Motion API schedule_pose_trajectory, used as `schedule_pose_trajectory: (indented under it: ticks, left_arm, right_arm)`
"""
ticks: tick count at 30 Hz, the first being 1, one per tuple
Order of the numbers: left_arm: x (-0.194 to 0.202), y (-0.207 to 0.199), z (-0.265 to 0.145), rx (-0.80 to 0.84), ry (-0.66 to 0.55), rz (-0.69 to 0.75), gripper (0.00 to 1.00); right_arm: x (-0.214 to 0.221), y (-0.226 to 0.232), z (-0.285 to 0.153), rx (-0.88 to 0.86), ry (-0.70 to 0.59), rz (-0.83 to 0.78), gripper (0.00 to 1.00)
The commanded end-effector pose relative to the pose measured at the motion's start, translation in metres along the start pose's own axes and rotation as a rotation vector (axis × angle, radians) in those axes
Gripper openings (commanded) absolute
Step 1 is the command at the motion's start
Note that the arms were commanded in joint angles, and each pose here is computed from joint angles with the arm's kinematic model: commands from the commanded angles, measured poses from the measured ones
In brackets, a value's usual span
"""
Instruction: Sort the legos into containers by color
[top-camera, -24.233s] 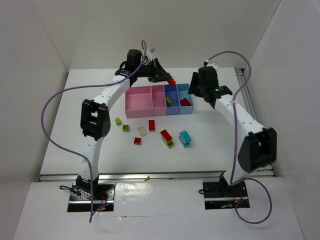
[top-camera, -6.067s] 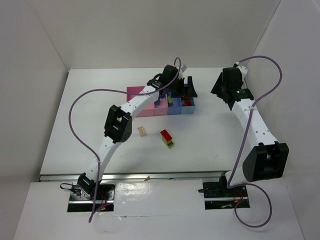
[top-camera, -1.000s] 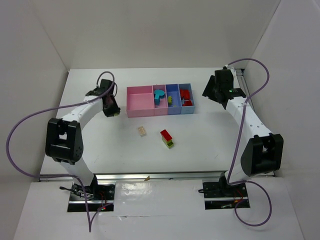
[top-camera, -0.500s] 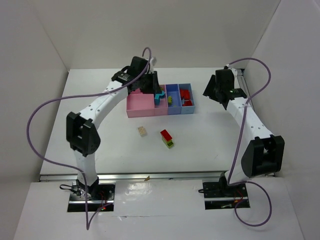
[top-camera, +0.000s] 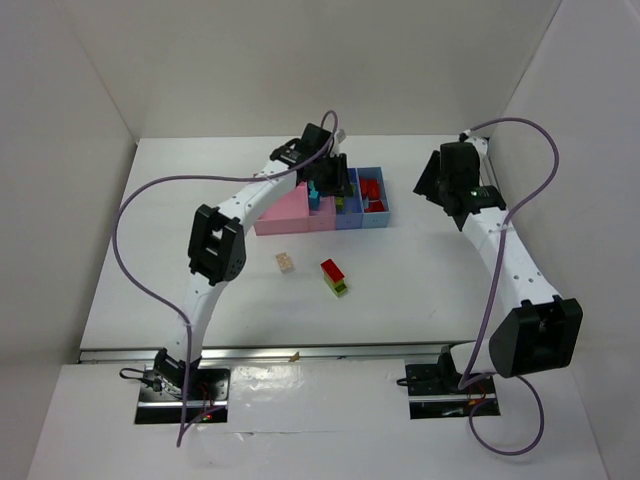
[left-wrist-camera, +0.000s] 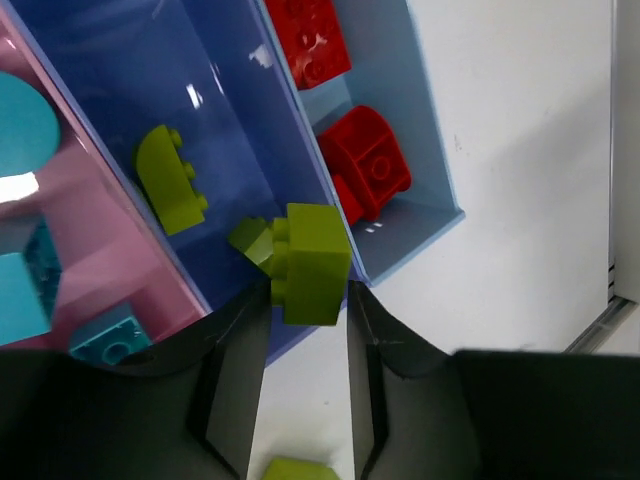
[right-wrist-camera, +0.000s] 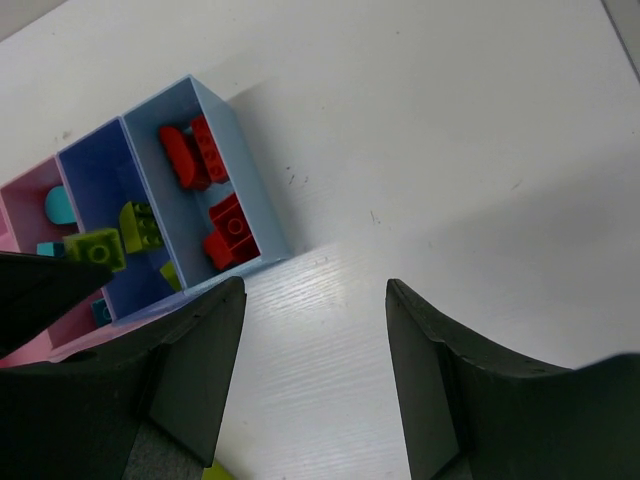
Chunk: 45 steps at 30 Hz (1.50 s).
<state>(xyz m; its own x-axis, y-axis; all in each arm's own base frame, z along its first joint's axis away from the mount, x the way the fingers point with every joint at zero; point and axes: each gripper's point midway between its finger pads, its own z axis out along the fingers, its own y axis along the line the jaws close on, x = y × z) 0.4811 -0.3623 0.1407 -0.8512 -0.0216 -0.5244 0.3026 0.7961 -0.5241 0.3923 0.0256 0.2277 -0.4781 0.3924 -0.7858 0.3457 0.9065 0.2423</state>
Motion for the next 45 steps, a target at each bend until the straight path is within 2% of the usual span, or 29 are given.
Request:
schedule_pose_trajectory:
  ticks: [1,3,6,8,10,12,13,15,16,17,19,20,21,23,28,32,37,45]
  left_arm:
    - [-0.014,-0.009,0.008,0.015,-0.056,-0.021,0.48]
    - [-0.016,-0.010,0.009,0.017,-0.060,-0.020,0.69]
    - [-0.016,-0.008,0.011,0.017,-0.062,0.005,0.84]
    - [-0.023,-0.018,0.000,0.039,-0.077,0.025,0.88]
    - [-0.029,-0.034,-0.025,0.062,-0.083,0.031,0.88]
    - [-0.031,-0.043,-0.050,0.066,-0.091,0.047,0.83]
    - [-0.025,-0.046,-0.072,0.032,-0.108,0.063,0.82]
    - [-0.011,-0.035,-0.090,-0.044,-0.111,0.057,0.77]
    - [0.015,-0.004,-0.087,-0.155,-0.067,0.034,0.76]
    - [0.017,-0.003,-0.111,-0.188,-0.098,0.017,0.75]
    - [0.041,0.021,-0.121,-0.280,-0.085,-0.013,0.73]
    - [0.073,0.054,-0.119,-0.392,-0.042,-0.060,0.73]
    - [0.081,0.058,-0.133,-0.416,-0.057,-0.075,0.75]
    - [0.119,0.086,-0.134,-0.505,-0.004,-0.126,0.76]
    - [0.150,0.100,-0.124,-0.536,0.076,-0.189,0.93]
    - [0.164,0.108,-0.106,-0.559,0.132,-0.250,0.93]
    - [0.173,0.123,-0.098,-0.621,0.145,-0.327,0.82]
    - [0.180,0.141,-0.087,-0.666,0.163,-0.365,0.74]
  right_arm:
    - [0.007,-0.017,-0.006,0.048,0.014,0.001,0.66]
    - [0.009,-0.018,-0.007,0.048,0.014,0.001,0.66]
    - [0.009,-0.015,-0.003,0.043,0.024,-0.001,0.66]
    - [0.006,-0.012,-0.001,0.030,0.022,-0.008,0.66]
    - [0.004,-0.010,-0.001,0.025,0.013,-0.005,0.66]
    - [0.006,-0.011,0.002,0.029,0.020,-0.007,0.66]
    - [0.004,-0.009,0.002,0.024,0.011,-0.004,0.66]
    - [0.005,-0.007,0.005,0.015,0.016,-0.004,0.66]
    - [0.006,-0.007,0.007,0.013,0.012,-0.003,0.66]
    - [0.010,-0.006,0.010,0.010,0.027,-0.006,0.66]
    - [0.011,0.000,0.015,-0.020,0.030,0.006,0.66]
    - [0.014,0.004,0.018,-0.039,0.043,0.006,0.66]
    - [0.017,0.008,0.022,-0.050,0.054,0.014,0.66]
    - [0.018,0.011,0.025,-0.059,0.064,0.013,0.66]
    - [0.022,0.018,0.026,-0.073,0.068,0.003,0.66]
    - [0.022,0.019,0.022,-0.072,0.066,-0.003,0.66]
    - [0.019,0.013,0.016,-0.046,0.053,-0.003,0.66]
    - [0.021,0.009,0.014,-0.034,0.056,-0.015,0.66]
